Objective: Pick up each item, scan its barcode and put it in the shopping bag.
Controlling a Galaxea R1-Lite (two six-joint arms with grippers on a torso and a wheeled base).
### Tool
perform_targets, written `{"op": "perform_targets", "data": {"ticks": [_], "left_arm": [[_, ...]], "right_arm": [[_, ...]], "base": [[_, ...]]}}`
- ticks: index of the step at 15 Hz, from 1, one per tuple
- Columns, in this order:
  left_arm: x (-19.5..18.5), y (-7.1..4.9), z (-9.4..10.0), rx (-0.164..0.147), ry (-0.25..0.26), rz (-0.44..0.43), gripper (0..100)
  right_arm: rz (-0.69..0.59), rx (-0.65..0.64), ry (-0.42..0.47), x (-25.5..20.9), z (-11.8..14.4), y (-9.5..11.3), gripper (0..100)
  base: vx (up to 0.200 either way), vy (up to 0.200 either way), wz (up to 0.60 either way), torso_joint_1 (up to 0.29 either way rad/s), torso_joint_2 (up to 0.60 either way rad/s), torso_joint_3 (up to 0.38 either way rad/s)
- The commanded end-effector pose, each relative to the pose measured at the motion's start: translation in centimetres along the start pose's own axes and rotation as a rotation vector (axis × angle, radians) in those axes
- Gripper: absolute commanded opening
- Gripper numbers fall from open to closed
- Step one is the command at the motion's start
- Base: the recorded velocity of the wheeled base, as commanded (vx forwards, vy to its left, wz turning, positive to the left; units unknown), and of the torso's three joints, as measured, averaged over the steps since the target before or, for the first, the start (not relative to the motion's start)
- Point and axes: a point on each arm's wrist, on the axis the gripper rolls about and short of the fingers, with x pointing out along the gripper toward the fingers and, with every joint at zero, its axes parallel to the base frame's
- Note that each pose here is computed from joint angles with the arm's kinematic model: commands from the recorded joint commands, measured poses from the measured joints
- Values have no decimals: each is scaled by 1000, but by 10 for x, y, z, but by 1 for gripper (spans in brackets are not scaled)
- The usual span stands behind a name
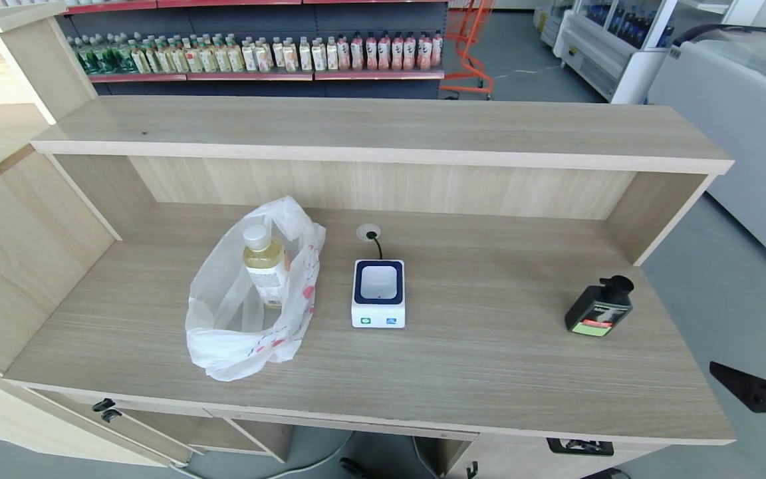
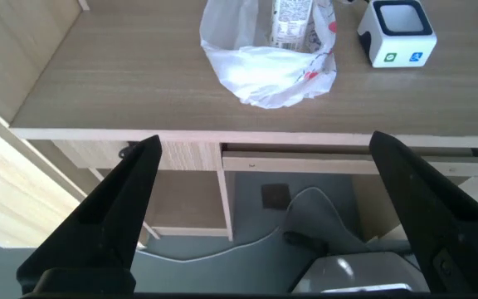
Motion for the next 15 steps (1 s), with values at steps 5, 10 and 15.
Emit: {"op": "perform_targets", "data": {"ticks": [5, 10, 15], "left_arm": [[0, 0, 0, 3, 2, 0, 100], [0, 0, 0, 3, 2, 0, 100], [0, 0, 0, 3, 2, 0, 100]], "right_arm": [[-47, -197, 99, 16, -6, 1, 100], [-11, -391, 226, 64, 4, 4, 100], [81, -496, 185, 109, 35, 28, 100]], "base": [[0, -80, 0, 2, 2, 0], [0, 0, 0, 0, 0, 0], [0, 0, 0, 0, 0, 0]]}}
